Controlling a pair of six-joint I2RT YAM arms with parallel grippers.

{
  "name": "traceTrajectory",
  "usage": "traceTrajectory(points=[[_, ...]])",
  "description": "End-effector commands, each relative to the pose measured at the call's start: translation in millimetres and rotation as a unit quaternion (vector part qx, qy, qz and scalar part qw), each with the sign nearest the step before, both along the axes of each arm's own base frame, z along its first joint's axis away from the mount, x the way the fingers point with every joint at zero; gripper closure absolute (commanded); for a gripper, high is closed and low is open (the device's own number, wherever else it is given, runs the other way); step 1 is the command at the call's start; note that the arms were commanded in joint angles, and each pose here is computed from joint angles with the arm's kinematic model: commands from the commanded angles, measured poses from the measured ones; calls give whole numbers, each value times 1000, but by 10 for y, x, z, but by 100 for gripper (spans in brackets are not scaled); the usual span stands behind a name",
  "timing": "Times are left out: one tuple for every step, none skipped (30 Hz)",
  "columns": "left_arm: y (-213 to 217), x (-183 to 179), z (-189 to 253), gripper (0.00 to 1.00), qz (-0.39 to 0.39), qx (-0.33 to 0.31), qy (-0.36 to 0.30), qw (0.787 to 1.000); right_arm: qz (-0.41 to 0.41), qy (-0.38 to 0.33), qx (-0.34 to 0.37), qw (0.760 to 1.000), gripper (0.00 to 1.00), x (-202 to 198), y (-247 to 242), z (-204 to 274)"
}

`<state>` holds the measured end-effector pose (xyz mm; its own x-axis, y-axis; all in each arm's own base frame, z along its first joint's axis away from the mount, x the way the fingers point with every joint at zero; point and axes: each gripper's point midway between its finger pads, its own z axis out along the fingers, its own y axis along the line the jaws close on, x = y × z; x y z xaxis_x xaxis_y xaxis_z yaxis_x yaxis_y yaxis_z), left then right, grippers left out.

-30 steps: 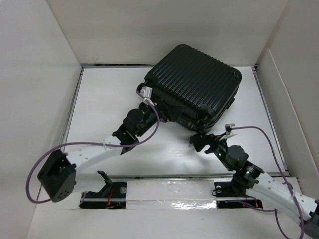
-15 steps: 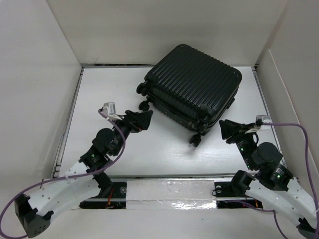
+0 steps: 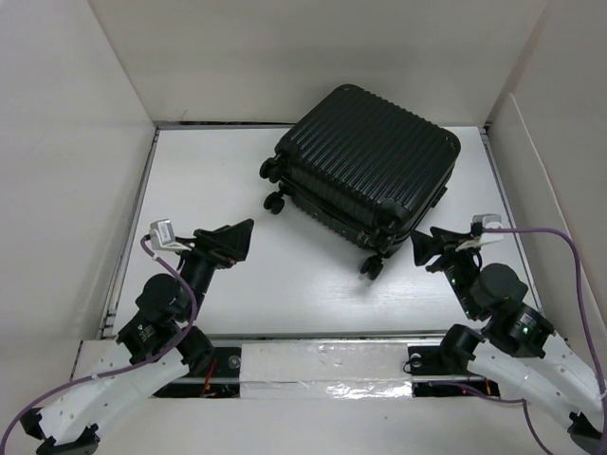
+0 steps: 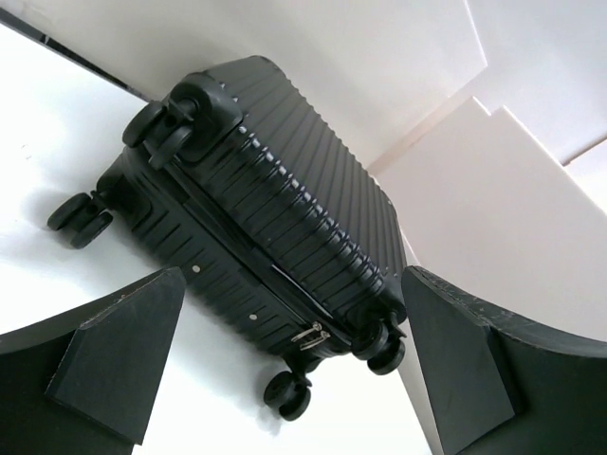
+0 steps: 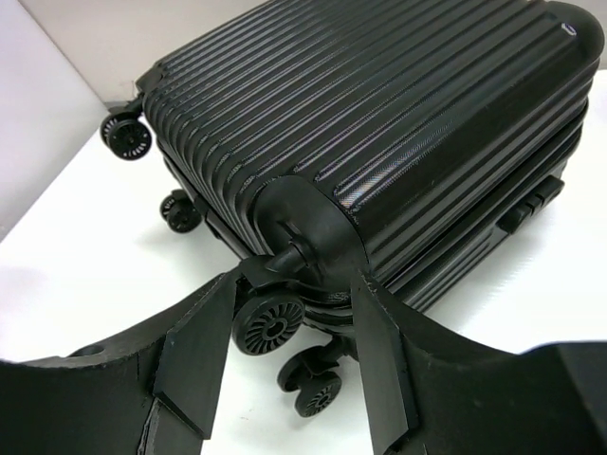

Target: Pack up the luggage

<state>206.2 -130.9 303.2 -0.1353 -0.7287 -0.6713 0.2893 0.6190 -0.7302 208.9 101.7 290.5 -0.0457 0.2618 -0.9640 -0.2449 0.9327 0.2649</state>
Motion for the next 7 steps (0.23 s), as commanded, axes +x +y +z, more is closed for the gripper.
traceTrajectory(points=[[12,-17,43,1,-1,-4,-8,1000,-10,-22,2,1000,42,-4,-60,219],[-6,-8,30,1,-2,-2,-7,1000,-10,-22,2,1000,42,1,-55,213],[-20,1,22,1,-3,-2,-7,1000,-8,-22,0,1000,42,8,-41,212],[-33,10,5,1,-4,0,-5,1000,-7,-22,0,1000,42,13,-29,213],[-59,34,-33,1,-3,3,2,1000,-6,-21,-1,1000,42,20,-16,201],[-73,44,-49,1,-4,5,5,1000,-4,-19,-3,1000,42,31,3,187],[-83,48,-40,1,-5,4,5,1000,-3,-18,-4,1000,42,37,17,182]])
